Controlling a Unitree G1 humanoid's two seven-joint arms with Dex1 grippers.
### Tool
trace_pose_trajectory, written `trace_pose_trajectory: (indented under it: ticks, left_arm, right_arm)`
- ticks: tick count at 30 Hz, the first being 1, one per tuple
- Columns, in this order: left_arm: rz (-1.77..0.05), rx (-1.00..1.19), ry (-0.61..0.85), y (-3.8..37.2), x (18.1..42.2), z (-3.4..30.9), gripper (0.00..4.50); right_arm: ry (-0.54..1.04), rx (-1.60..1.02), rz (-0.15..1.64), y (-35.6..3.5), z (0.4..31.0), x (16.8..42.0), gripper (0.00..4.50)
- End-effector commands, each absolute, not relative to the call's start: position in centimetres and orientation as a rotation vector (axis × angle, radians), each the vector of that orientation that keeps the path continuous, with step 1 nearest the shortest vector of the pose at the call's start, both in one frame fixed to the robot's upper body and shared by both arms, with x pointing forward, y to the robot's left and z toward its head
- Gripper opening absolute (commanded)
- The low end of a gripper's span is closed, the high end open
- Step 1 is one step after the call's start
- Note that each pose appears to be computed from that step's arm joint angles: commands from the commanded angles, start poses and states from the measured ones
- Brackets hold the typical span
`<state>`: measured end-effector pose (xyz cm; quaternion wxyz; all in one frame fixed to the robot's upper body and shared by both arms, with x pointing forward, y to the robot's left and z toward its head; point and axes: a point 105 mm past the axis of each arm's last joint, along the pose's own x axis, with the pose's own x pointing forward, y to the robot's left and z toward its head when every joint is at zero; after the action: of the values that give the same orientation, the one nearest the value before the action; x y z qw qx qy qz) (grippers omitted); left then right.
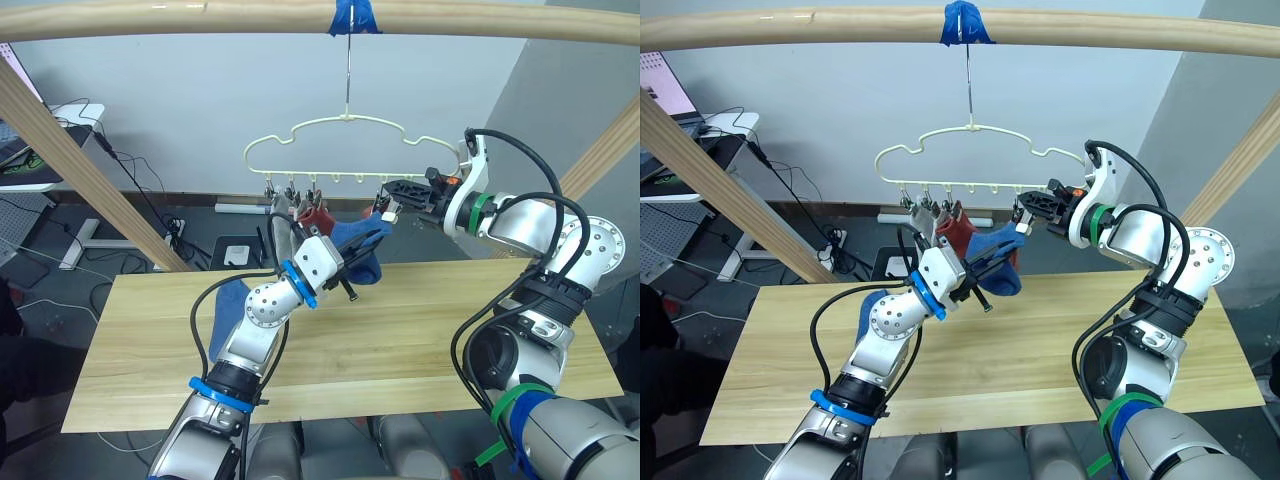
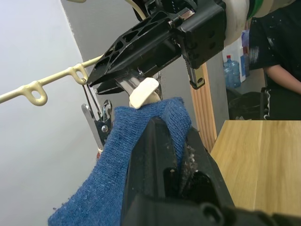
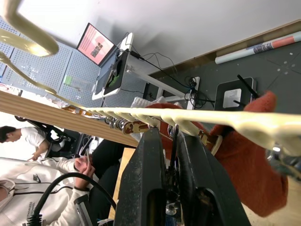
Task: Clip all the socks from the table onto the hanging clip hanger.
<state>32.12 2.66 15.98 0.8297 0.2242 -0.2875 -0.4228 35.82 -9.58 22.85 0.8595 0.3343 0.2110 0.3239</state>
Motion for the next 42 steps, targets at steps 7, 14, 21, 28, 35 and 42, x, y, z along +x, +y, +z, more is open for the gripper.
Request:
trace_pose_trajectory:
  ticks: [7, 14, 21, 28, 35, 42]
  left_arm:
    - [-0.9, 0.468, -0.685, 1.7, 31.9, 17.5, 0.02]
    - [-0.9, 0.465, -0.695, 1.6, 31.8, 17.7, 0.02]
    - [-0.899, 0.464, -0.698, 1.5, 31.8, 17.8, 0.0]
    - [-0.899, 0.464, -0.699, 1.5, 31.9, 17.9, 0.0]
    - [-0.901, 0.461, -0.682, 1.5, 32.1, 17.6, 0.0]
    - [-0.909, 0.418, -0.61, 1.3, 32.8, 16.8, 0.26]
  right_arm:
    - [0.401, 0.665, 0.751, -8.5, 24.2, 34.9, 0.04]
    - [0.406, 0.66, 0.755, -8.2, 24.1, 34.8, 0.04]
    - [0.4, 0.658, 0.759, -8.0, 24.2, 34.7, 0.76]
    - [0.399, 0.653, 0.75, -8.2, 24.1, 34.7, 3.01]
    - [0.373, 0.616, 0.735, -10.0, 24.4, 34.5, 4.43]
    - [0.342, 0.437, 0.751, -13.5, 24.2, 32.1, 4.47]
